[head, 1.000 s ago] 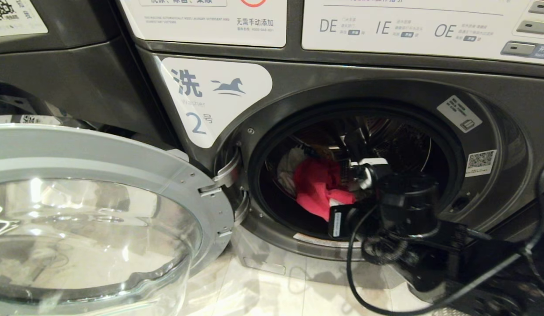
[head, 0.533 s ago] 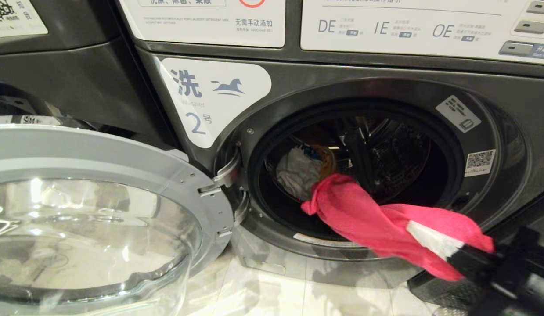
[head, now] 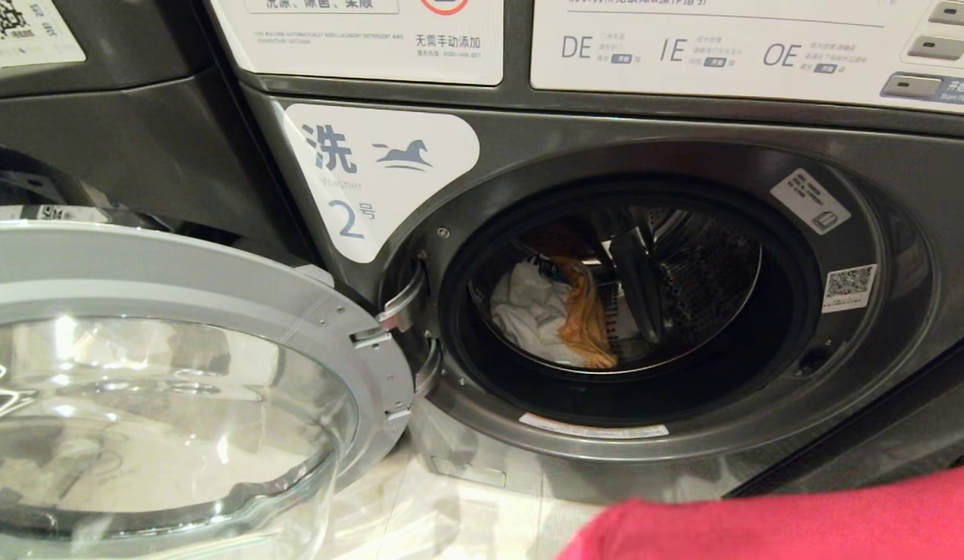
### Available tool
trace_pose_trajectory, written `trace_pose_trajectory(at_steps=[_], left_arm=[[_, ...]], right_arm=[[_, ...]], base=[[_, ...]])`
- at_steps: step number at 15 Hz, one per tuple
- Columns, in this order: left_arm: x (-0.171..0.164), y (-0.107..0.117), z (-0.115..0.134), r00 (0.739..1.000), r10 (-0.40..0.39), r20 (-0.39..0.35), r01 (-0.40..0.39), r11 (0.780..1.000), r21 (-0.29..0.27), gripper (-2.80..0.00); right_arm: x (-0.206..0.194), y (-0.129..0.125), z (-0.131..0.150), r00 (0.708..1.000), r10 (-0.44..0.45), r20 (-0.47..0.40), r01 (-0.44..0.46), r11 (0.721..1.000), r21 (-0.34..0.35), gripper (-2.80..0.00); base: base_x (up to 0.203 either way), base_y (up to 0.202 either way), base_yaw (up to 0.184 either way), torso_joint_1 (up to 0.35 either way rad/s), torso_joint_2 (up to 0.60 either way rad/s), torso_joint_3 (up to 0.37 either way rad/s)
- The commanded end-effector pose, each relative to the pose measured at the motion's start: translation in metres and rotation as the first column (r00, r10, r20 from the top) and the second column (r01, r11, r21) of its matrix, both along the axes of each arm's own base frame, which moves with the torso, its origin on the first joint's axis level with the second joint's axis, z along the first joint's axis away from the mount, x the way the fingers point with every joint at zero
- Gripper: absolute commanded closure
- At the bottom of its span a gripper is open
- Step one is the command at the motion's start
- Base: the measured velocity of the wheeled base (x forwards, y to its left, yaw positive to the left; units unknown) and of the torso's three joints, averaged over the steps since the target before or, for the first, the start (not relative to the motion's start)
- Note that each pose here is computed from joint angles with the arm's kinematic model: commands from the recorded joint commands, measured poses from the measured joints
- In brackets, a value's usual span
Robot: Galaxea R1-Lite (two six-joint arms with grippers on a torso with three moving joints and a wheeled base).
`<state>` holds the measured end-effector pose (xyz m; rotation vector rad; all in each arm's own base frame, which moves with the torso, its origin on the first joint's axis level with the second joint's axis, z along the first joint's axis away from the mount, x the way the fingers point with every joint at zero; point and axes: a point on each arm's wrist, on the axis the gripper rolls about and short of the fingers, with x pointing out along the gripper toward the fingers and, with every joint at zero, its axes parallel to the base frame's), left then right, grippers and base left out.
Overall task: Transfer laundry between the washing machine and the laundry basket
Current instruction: Pick a cloth and place it into the basket
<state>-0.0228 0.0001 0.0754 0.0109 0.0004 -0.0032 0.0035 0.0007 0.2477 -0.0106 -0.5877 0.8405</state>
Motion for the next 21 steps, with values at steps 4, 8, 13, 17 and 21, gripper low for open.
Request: trace_pose_trajectory(at_steps=[4,8,13,17,21], left_arm=[[0.0,0.0,0.0,1.0,0.0,0.002,0.0,1.0,0.0,0.0],[0.0,0.0,0.0,1.0,0.0,0.002,0.0,1.0,0.0,0.0],[0.0,0.0,0.0,1.0,0.0,0.002,0.0,1.0,0.0,0.0],[0.0,0.0,0.0,1.0,0.0,0.002,0.0,1.0,0.0,0.0],[0.0,0.0,0.0,1.0,0.0,0.001,0.0,1.0,0.0,0.0]], right_arm=[[-0.032,-0.06,0.027,0.988,-0.157,0.013,0.152,0.972,0.181,0.0],[-0.056,-0.08,0.027,0.964,-0.265,-0.007,0.261,0.946,0.193,0.0],[-0.067,-0.064,0.026,0.906,-0.414,-0.09,0.424,0.89,0.167,0.0],[-0.061,-0.05,0.013,0.822,-0.521,-0.23,0.554,0.825,0.112,0.0],[-0.037,-0.033,0.015,0.767,-0.563,-0.306,0.593,0.805,0.005,0.0]], base=[[0.0,0.0,0.0,0.0,0.0,0.0],[0.0,0.0,0.0,0.0,0.0,0.0],[0.0,0.0,0.0,0.0,0.0,0.0],[0.0,0.0,0.0,0.0,0.0,0.0],[0.0,0.0,0.0,0.0,0.0,0.0]])
